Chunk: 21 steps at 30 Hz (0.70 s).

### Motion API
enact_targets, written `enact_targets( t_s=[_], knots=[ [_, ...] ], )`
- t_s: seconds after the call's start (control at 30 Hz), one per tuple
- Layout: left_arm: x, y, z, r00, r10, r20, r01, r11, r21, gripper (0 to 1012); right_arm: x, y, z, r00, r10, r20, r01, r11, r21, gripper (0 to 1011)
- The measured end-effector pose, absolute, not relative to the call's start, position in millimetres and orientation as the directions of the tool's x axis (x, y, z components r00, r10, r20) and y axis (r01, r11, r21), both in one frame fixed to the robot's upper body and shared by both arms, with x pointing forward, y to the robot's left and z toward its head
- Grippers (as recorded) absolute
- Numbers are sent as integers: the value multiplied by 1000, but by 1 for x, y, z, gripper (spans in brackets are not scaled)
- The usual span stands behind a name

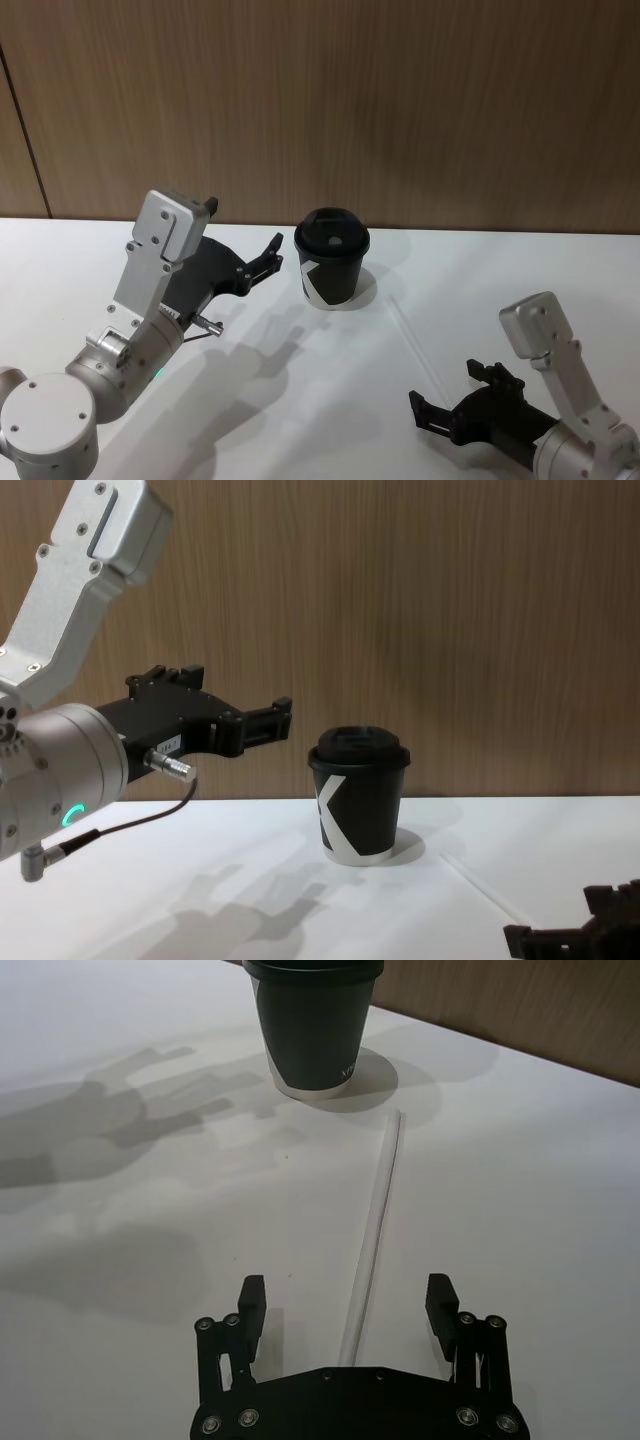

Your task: Pick up the straw with one hand, pass it to the other hand, and insert it into the cup.

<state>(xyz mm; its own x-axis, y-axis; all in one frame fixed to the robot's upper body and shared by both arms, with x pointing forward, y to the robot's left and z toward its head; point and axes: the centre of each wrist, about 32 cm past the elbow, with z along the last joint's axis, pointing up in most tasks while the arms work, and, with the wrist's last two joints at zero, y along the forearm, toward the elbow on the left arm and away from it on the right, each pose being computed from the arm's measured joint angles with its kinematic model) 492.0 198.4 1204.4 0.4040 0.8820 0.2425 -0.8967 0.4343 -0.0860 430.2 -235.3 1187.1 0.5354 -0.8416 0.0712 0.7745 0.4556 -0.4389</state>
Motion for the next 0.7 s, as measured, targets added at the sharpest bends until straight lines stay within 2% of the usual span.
enact_targets(
  t_s=[0.7],
  knots=[
    [492,198,1204,404,882,243,-897,434,-86,1003,431,-236,1186,547,-835,65,757,459,-465,1001]
  ],
)
